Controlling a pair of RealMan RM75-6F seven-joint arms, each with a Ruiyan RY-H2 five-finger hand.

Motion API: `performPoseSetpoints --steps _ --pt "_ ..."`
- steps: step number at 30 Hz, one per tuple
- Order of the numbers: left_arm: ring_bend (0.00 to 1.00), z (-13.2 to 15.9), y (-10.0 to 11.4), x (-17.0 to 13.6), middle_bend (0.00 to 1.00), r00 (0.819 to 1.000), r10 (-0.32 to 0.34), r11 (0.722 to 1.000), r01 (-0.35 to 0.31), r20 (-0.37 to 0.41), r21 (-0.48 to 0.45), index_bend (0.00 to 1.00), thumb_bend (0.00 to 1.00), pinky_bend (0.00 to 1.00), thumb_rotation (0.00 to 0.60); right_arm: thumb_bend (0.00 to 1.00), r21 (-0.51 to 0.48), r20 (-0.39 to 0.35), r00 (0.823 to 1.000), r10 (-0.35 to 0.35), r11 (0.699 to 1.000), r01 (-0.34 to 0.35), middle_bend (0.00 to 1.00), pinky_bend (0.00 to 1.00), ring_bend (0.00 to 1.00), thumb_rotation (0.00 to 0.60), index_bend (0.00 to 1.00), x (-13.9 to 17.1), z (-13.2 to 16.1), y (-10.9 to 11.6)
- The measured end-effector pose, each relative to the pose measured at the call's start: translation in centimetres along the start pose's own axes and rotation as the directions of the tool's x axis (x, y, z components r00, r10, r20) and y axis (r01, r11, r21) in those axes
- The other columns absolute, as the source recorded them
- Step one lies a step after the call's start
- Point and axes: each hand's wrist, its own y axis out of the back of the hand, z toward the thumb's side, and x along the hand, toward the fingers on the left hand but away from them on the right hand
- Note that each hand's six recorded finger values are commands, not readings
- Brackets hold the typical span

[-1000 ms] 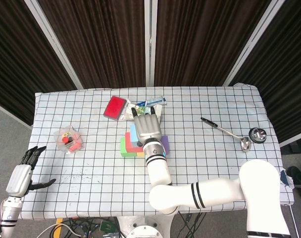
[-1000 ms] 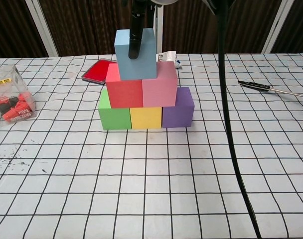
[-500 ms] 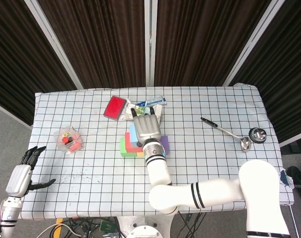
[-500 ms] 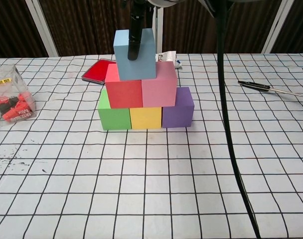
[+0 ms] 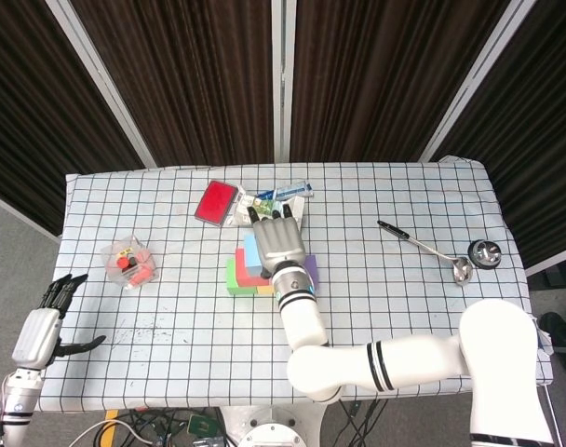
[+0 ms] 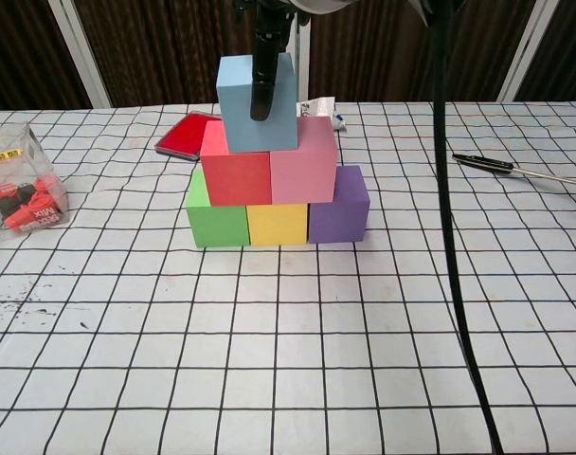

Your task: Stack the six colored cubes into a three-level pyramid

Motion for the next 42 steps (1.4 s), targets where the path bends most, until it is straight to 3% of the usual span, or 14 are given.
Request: performPoseSetpoints --steps 9,15,21,27,34,40,42 --pt "0.00 0.3 0.2 0.1 0.10 1.000 0.003 1.000 -0.003 0.011 0.009 0.07 0.00 0.03 0.600 0.00 -0.025 -0.026 1.000 -0.007 1.000 0.007 0.19 0.00 0.08 0.600 0.00 0.8 -0.4 0.8" --pt "0.00 0.6 0.6 0.3 0.10 1.000 0.003 1.000 -0.004 0.021 0.028 0.07 0.00 0.03 0.600 0.00 -0.034 -0.050 0.997 -0.061 0.998 0.060 0.12 0.00 0.02 0.600 0.00 3.0 -2.5 2.7" --pt "0.00 1.3 1.5 0.7 0.10 0.999 0.014 0.998 -0.016 0.032 0.059 0.07 0.00 0.03 0.600 0.00 -0.048 -0.037 0.982 -0.187 0.981 0.186 0.09 0.00 0.00 0.600 0.00 6.4 -8.0 5.0" --pt "0.00 2.3 2.2 1.2 0.10 0.999 0.021 0.992 -0.026 0.046 0.124 0.07 0.00 0.03 0.600 0.00 -0.040 0.012 0.949 -0.315 0.948 0.315 0.05 0.00 0.00 0.600 0.00 9.6 -14.8 5.5" --pt "0.00 4.1 2.3 1.7 0.10 0.998 0.012 0.983 -0.023 0.058 0.185 0.07 0.00 0.03 0.600 0.00 -0.056 0.051 0.896 -0.441 0.895 0.443 0.03 0.00 0.00 0.600 0.00 14.0 -22.7 3.2" --pt "0.00 4.3 2.0 1.4 0.10 0.999 -0.010 0.973 0.000 0.042 0.232 0.07 0.00 0.03 0.600 0.00 -0.143 0.125 0.885 -0.448 0.875 0.463 0.00 0.00 0.00 0.600 0.00 17.2 -29.7 -1.3" --pt "0.00 4.2 2.0 1.3 0.10 0.999 -0.014 0.967 0.004 0.037 0.253 0.07 0.00 0.03 0.600 0.00 -0.148 0.118 0.879 -0.461 0.868 0.475 0.00 0.00 0.00 0.600 0.00 17.9 -31.3 -2.3"
